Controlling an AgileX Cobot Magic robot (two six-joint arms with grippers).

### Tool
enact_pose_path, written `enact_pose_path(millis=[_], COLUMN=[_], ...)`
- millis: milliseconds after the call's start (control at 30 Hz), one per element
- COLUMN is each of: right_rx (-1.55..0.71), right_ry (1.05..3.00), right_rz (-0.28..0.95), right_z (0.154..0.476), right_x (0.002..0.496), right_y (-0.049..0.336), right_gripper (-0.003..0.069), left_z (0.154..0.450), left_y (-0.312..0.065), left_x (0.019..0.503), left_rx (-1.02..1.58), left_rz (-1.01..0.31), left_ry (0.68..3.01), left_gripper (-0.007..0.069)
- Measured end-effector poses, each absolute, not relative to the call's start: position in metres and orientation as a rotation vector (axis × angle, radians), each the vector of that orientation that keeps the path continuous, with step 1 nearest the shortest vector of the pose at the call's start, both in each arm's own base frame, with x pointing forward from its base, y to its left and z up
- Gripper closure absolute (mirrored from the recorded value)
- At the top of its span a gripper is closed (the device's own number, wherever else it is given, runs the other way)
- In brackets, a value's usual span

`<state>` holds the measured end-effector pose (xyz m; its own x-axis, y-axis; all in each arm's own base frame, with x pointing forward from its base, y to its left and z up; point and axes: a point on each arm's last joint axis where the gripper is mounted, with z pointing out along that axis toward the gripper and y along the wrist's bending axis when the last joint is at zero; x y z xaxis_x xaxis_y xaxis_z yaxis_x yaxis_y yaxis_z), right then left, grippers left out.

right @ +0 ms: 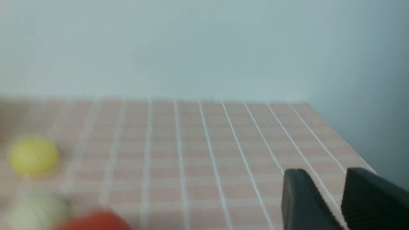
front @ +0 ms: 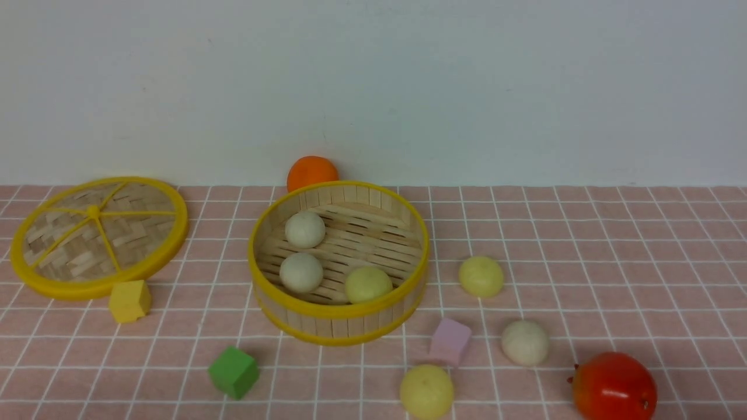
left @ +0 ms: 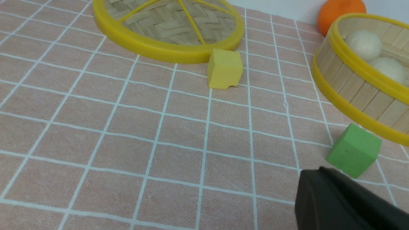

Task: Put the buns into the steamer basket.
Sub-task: Use the right arm to grab a steamed stuffed bun

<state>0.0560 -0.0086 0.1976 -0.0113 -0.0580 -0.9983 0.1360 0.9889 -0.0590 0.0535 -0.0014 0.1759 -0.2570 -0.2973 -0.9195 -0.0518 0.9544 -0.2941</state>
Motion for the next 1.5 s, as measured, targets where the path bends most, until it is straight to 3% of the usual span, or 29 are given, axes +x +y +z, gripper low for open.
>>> enact_pose_path(millis=[367,567,633,767,867,900,967,1233,1400,1500], right_rx=[0.245,0.315,0.335,0.412,0.456,0.499,0.534,0.684,0.544,0.381], right_ry=[1.257,1.247,1.311,1.529,1.681,1.819,1.917,2.204,2.386,2.489], right_rz=[0.231,0.275,0.222,0.075,-0.015,-0.079,-0.098,0.125,0.264,0.445], right_z=[0.235,0.288,0.318,0.337,0.33,0.317,0.305,0.266,0.265,0.273], right_x=[0.051,0.05,0.058,0.08,0.096,0.108,0.119,0.16,0.188,0.22], right_y=[-0.001,-0.003,-0.007,-0.018,-0.025,-0.031,-0.033,-0.022,-0.01,0.003], right_gripper=[0.0417,0.0417,0.0417,0.0417,0.0417,0.0417,0.0417,0.0417,0.0417,0.0417], left_z=[0.176,0.176,0.176,0.176,0.176,0.176,0.176,0.176,0.176,0.176], left_y=[-0.001,-0.001,-0.001,-0.001,-0.001,-0.001,-0.001,-0.001,-0.001,-0.001], left_x=[0.053,0.053,0.053,0.053,0.053,0.053,0.053,0.053,0.053,0.053], left_rx=[-0.257,-0.257,-0.257,-0.257,-0.257,-0.257,-0.257,-0.257,-0.257,-0.257], left_rz=[-0.237,-0.238,-0.238,-0.238,-0.238,-0.238,-0.238,-0.238,-0.238,-0.238], left_ry=[1.823,1.823,1.823,1.823,1.823,1.823,1.823,1.823,1.823,1.823], left_gripper=[0.0612,0.0612,0.0612,0.0612,0.0609,0.0608,0.0605,0.0601,0.0601,0.0601])
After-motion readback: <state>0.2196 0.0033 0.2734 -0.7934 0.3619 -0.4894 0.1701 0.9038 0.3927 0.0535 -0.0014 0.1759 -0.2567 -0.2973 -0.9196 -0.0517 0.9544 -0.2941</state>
